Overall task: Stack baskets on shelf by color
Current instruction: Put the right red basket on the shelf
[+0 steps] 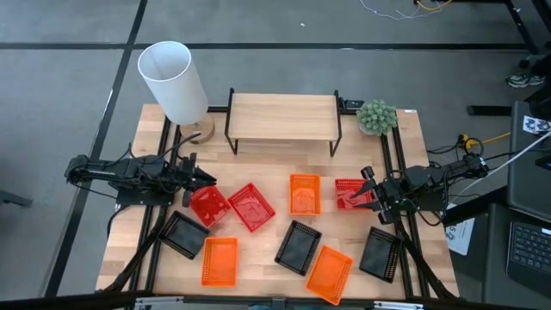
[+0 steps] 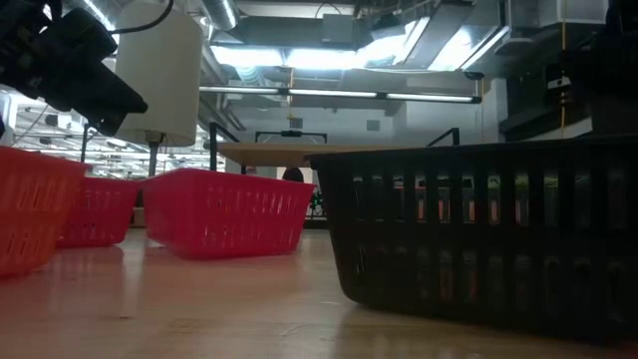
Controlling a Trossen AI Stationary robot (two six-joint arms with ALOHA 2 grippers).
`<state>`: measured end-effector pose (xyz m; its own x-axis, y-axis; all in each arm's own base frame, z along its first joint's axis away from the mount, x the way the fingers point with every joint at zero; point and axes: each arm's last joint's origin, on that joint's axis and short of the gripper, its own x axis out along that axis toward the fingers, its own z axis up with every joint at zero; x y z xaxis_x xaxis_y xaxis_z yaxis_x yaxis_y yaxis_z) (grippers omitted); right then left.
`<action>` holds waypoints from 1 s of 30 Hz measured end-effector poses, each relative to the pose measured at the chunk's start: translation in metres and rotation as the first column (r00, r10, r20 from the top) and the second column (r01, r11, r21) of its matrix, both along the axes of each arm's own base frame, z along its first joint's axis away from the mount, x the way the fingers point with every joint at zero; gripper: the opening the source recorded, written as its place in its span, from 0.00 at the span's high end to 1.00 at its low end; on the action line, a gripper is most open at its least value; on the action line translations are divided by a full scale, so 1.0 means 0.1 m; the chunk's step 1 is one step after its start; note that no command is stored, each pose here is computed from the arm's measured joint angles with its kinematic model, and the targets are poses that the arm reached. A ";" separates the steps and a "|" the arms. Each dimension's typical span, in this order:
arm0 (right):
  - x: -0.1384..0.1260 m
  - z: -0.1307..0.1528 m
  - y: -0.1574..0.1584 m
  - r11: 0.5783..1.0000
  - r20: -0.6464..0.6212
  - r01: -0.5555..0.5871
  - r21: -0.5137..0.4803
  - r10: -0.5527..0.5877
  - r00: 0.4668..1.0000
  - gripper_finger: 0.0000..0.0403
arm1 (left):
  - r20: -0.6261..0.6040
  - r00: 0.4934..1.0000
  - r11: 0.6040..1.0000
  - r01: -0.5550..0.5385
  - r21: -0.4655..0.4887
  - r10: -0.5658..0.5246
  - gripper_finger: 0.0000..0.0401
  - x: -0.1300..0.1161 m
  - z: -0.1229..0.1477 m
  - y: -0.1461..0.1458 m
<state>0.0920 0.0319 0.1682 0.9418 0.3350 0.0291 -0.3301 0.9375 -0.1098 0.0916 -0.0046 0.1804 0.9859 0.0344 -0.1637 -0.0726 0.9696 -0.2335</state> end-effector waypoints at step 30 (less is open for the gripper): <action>-0.09 0.68 -0.03 0.970 0.061 -0.045 0.239 0.031 0.998 0.68 | 0.376 0.927 1.000 0.005 -0.029 0.006 0.88 0.05 0.26 0.00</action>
